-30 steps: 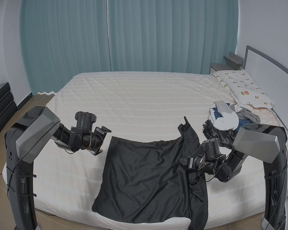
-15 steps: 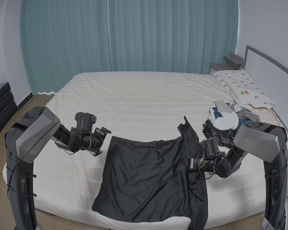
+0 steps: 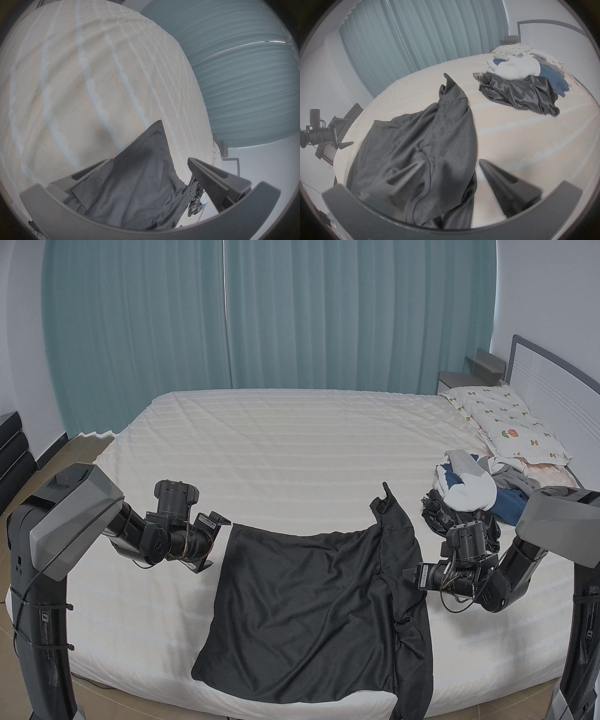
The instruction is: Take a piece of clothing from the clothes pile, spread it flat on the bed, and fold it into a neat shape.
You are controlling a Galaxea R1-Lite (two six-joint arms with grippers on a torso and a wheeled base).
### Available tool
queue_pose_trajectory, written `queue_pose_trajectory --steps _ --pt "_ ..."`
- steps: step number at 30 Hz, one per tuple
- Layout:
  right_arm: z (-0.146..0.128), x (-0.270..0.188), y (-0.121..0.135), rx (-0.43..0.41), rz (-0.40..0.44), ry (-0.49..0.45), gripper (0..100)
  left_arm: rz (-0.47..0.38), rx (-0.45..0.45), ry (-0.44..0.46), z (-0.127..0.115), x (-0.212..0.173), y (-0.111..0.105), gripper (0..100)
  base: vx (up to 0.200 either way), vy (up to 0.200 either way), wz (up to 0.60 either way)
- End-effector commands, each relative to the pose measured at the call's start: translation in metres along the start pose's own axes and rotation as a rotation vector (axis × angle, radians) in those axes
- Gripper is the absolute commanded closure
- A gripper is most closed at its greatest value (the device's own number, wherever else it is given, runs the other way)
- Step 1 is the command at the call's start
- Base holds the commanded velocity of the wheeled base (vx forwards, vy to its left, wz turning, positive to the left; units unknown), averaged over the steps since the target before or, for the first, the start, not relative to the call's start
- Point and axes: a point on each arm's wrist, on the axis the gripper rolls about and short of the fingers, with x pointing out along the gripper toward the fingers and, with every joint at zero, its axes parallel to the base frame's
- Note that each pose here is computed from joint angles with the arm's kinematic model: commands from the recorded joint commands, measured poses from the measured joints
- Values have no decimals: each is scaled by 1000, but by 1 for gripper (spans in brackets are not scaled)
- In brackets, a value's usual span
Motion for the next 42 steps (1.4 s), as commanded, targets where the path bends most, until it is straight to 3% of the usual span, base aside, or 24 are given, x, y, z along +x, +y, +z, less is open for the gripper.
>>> queue_pose_trajectory --steps 1,6,16,17,24,27,37,39,42 --pt "-9 -17 15 -31 49 -13 0 -2 3 3 -4 -13 6 0 0 0 0" --pt "-36 -21 34 -86 78 52 0 -22 9 -3 -6 -16 10 0 0 0 0" --pt "-47 -15 35 -131 44 102 0 -21 9 -2 -6 -15 11 0 -120 0 0" --pt "-46 -15 35 -133 42 100 100 -21 10 -2 -6 -15 11 0 0 0 0" --pt "-45 -13 30 -130 3 85 100 -20 10 -2 -6 -15 11 0 0 0 0" --pt "-32 -13 21 -99 -13 43 100 -20 10 -2 -6 -15 11 0 0 0 0" --pt "-6 -18 -28 3 -108 -21 100 -20 10 -2 -6 -15 11 0 0 0 0" --pt "0 -19 -50 48 -138 -32 100 -20 10 -2 -6 -15 11 0 0 0 0" --pt "-5 -27 -54 58 -120 -8 100 -20 10 -2 -6 -15 11 0 0 0 0"
